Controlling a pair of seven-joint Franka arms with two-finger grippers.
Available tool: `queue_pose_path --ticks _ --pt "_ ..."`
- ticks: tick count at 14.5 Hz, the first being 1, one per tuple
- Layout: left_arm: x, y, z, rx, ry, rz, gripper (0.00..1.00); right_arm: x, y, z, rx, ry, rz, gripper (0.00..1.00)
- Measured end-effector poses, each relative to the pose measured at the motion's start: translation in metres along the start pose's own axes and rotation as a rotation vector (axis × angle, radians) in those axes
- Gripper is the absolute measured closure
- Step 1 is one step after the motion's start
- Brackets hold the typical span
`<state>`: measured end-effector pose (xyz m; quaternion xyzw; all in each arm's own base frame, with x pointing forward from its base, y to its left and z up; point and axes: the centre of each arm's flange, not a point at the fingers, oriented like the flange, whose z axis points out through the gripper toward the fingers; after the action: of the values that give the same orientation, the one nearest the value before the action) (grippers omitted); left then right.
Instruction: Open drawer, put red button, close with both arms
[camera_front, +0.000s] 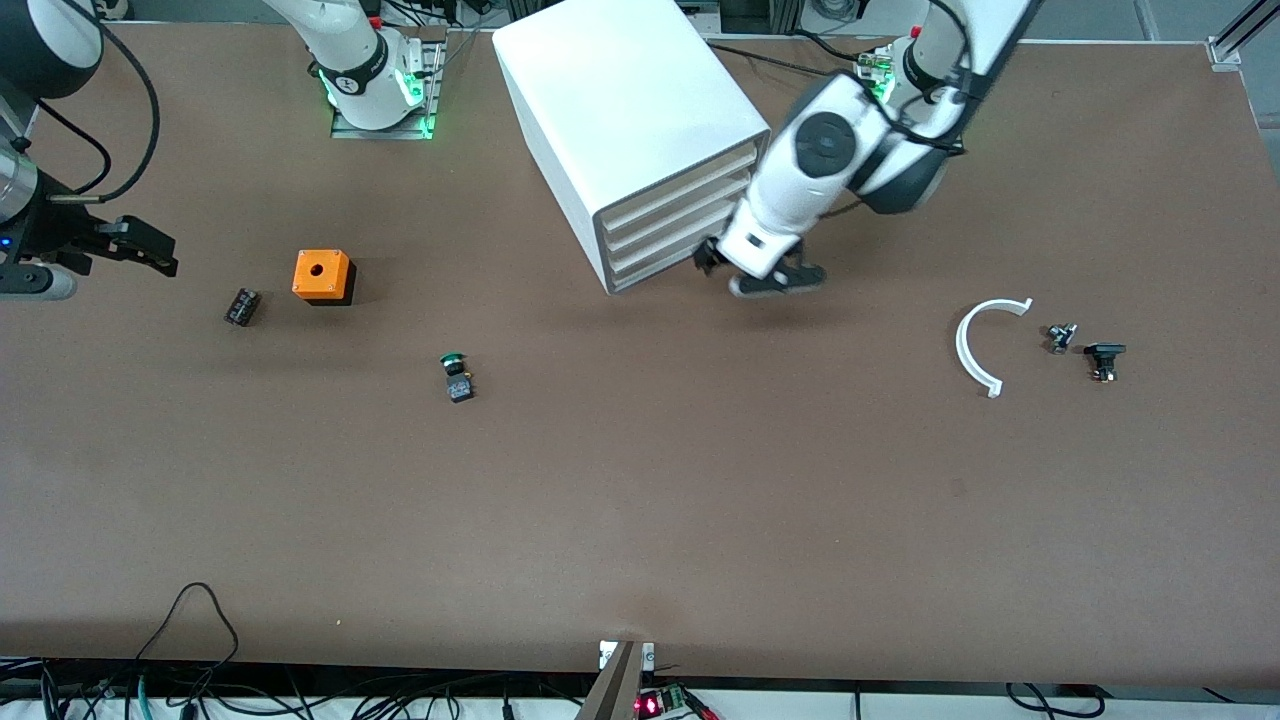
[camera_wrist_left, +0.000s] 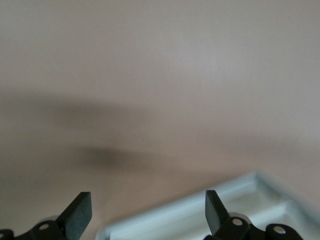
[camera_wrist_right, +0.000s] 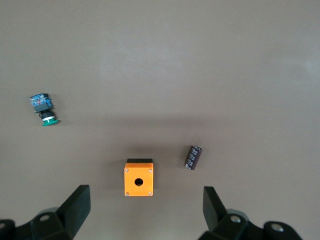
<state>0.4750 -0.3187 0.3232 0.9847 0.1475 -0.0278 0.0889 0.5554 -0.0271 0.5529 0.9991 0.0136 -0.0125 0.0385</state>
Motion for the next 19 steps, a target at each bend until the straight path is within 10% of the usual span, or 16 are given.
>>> queue_pose_path --ticks 5,13,19 --pt "0.110 -0.066 -0.107 -0.059 0.152 -0.122 0.00 0.001 -0.010 -0.003 0.042 0.029 -0.003 0.00" --pt "0.144 -0.169 -0.309 0.159 0.065 0.135 0.00 0.001 -0.010 -0.004 0.074 0.031 0.015 0.00" --pt "0.148 -0.186 -0.325 0.251 0.066 0.166 0.00 0.003 -0.010 -0.009 0.074 0.042 0.048 0.00"
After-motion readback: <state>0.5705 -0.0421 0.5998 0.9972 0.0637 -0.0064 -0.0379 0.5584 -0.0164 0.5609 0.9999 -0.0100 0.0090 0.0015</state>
